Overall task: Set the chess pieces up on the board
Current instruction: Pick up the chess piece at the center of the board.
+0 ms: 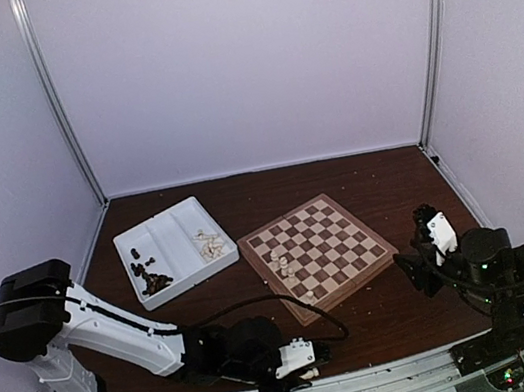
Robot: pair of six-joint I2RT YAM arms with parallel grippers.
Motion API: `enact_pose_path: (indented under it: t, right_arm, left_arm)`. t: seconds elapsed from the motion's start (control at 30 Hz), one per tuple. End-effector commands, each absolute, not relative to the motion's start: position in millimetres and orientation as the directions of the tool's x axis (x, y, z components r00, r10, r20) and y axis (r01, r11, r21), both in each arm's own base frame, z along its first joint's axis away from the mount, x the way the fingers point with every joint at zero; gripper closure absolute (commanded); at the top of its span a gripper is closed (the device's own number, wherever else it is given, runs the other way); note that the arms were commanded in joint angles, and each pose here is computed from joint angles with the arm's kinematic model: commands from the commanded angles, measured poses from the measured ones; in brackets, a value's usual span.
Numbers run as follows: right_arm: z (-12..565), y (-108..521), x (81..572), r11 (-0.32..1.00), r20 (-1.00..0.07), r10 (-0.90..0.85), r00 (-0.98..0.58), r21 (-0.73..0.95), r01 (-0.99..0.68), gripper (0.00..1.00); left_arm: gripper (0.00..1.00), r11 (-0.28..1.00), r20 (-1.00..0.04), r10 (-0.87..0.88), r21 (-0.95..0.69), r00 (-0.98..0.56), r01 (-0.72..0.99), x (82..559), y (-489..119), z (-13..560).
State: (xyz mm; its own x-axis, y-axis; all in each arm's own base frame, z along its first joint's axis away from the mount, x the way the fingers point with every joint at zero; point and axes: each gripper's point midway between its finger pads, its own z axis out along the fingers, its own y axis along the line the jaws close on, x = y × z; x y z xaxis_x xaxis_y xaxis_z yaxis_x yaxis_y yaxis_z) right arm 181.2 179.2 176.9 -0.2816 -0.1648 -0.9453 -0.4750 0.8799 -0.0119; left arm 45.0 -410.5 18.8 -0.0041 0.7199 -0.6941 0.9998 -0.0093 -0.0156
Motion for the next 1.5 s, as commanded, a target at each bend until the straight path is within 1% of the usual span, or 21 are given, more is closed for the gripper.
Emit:
enact_pose_path:
  t: [0.0, 0.1, 0.3, 0.43, 0.67, 0.77, 0.9, 1.0, 1.2, 1.37, 1.47]
  right_arm:
    - [173, 165, 185, 0.896, -0.941, -0.191, -0.279, -0.051, -0.442, 0.51]
    - [170, 167, 184, 0.892, -0.939, -0.195, -0.283, -0.05, -0.449, 0.51]
    - [166, 172, 184, 0.885, -0.94, -0.195, -0.281, -0.045, -0.463, 0.5]
    - [165, 173, 184, 0.882, -0.94, -0.196, -0.28, -0.044, -0.47, 0.5]
    - [163, 179, 181, 0.866, -0.937, -0.208, -0.281, -0.042, -0.499, 0.49]
    - [162, 180, 181, 0.864, -0.936, -0.211, -0.282, -0.043, -0.502, 0.49]
    - [162, 182, 181, 0.859, -0.935, -0.214, -0.282, -0.043, -0.51, 0.49]
    - [161, 184, 181, 0.854, -0.934, -0.22, -0.282, -0.045, -0.518, 0.49]
    - [159, 186, 180, 0.85, -0.931, -0.227, -0.285, -0.047, -0.524, 0.49]
    - [160, 186, 180, 0.85, -0.933, -0.223, -0.282, -0.045, -0.525, 0.48]
    - [160, 186, 180, 0.847, -0.933, -0.223, -0.282, -0.043, -0.529, 0.48]
  left_arm:
    - [0.7, -0.012, -0.679, 0.734, 0.005, 0.013, 1.0, 45, -414, 15]
    - [0.76, -0.001, -0.683, 0.73, 0.016, 0.012, 1.0, 48, -414, 18]
    - [0.77, 0.011, -0.686, 0.728, 0.027, 0.011, 1.0, 50, -411, 18]
    - [0.88, 0.022, -0.682, 0.731, 0.038, 0.01, 0.999, 53, -410, 18]
    - [0.92, 0.06, -0.71, 0.704, 0.076, 0.012, 0.995, 62, -412, 36]
    - [1.0, 0.125, -0.711, 0.703, 0.104, -0.014, 0.987, 76, -410, 45]
    - [1.0, 0.189, -0.705, 0.707, 0.113, -0.055, 0.975, 90, -406, 60]
    - [1.0, 0.262, -0.708, 0.698, 0.112, -0.108, 0.959, 105, -401, 73]
    - [1.0, 0.434, -0.727, 0.618, -0.002, -0.3, 0.901, 153, -386, 109]
    - [1.0, 0.524, -0.7, 0.593, -0.04, -0.398, 0.851, 188, -383, 138]
    - [1.0, 0.545, -0.681, 0.588, -0.064, -0.436, 0.836, 200, -387, 151]
